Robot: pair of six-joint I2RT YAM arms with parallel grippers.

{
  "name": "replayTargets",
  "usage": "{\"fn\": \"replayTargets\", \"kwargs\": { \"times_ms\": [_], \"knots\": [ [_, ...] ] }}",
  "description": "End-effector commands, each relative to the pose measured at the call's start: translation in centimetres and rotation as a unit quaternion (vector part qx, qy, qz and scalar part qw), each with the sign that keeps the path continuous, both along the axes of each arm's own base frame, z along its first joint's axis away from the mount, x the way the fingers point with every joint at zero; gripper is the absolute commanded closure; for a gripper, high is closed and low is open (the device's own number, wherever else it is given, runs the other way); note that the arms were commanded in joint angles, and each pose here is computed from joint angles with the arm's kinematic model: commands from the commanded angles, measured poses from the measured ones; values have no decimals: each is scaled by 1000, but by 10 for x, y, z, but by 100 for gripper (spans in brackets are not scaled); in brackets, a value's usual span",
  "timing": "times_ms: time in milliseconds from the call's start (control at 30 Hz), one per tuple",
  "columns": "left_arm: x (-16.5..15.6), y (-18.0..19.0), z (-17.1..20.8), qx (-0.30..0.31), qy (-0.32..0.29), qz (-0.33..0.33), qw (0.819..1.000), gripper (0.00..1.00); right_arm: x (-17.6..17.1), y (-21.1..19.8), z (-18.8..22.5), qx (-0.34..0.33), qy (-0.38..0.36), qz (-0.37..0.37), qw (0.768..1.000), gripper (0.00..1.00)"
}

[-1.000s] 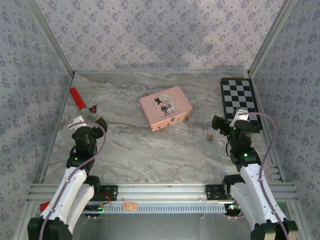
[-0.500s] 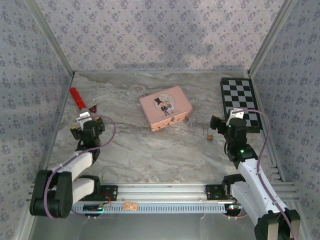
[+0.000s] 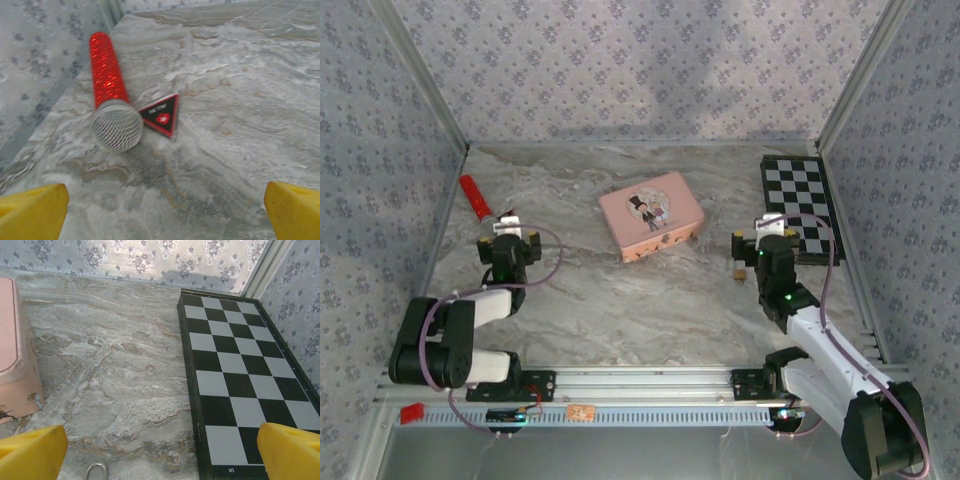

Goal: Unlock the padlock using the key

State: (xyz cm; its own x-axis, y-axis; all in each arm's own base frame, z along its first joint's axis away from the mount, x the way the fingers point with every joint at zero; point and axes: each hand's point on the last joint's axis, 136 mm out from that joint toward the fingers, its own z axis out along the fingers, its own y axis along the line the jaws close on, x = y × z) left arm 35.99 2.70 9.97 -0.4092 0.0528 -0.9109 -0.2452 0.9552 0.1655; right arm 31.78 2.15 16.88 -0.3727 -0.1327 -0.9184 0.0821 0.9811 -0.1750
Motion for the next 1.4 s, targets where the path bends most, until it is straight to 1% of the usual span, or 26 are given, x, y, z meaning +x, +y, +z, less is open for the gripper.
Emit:
{"fn": "replayTargets", "kwargs": {
  "times_ms": [0,100,133,167,200,233,267,333,367,433,467,633,833,1000,1133,1200,1233,1367],
  "knots": [
    [17,-15,19,1,-22,-52,998,0,7,-1,5,-24,-24,1,999,1],
    [16,-27,18,-13,-36,-85,996,0,13,3,0,-27,-28,7,999,1],
    [16,-32,16,-21,-49,-104,993,0,15,3,-2,-29,-27,8,999,1],
    [17,-33,10,-21,-56,-109,992,0,17,4,-4,-31,-26,9,999,1],
    [20,-32,9,-21,-62,-105,992,0,18,5,-5,-31,-26,10,999,1],
    [22,-25,8,-29,-62,-87,994,0,19,5,-7,-32,-26,12,999,1],
    [25,-21,4,-41,-48,-85,994,0,21,5,-9,-32,-28,12,999,1],
    [32,-26,-8,-52,-27,-107,992,0,25,6,-14,-23,-30,22,999,1],
    [36,-24,-7,-58,-31,-105,992,0,28,6,-16,-18,-31,31,999,1],
    [37,-19,-11,-77,-11,-103,992,0,34,5,-20,-13,-37,39,999,1],
    [39,-15,-10,-83,-16,-97,992,0,37,2,-23,-13,-41,39,998,1],
    [38,-13,-11,-84,-14,-90,992,0,48,-7,-45,-13,-24,42,999,1],
    [38,-13,-11,-83,-14,-89,993,0,52,-17,-54,8,-29,40,999,1],
    [38,-13,-11,-83,-13,-89,992,0,58,-24,-69,45,-26,46,998,1],
    [38,-13,-12,-83,-13,-88,993,0,64,-28,-80,50,-20,39,998,1],
    [38,-13,-11,-83,-13,-89,992,0,68,-37,-82,49,-4,10,999,1],
    [38,-13,-11,-83,-13,-90,992,0,71,-47,-83,51,4,-22,998,1],
    [38,-13,-11,-84,-13,-89,992,0,71,-50,-83,54,3,-29,998,1]
  ]
}}
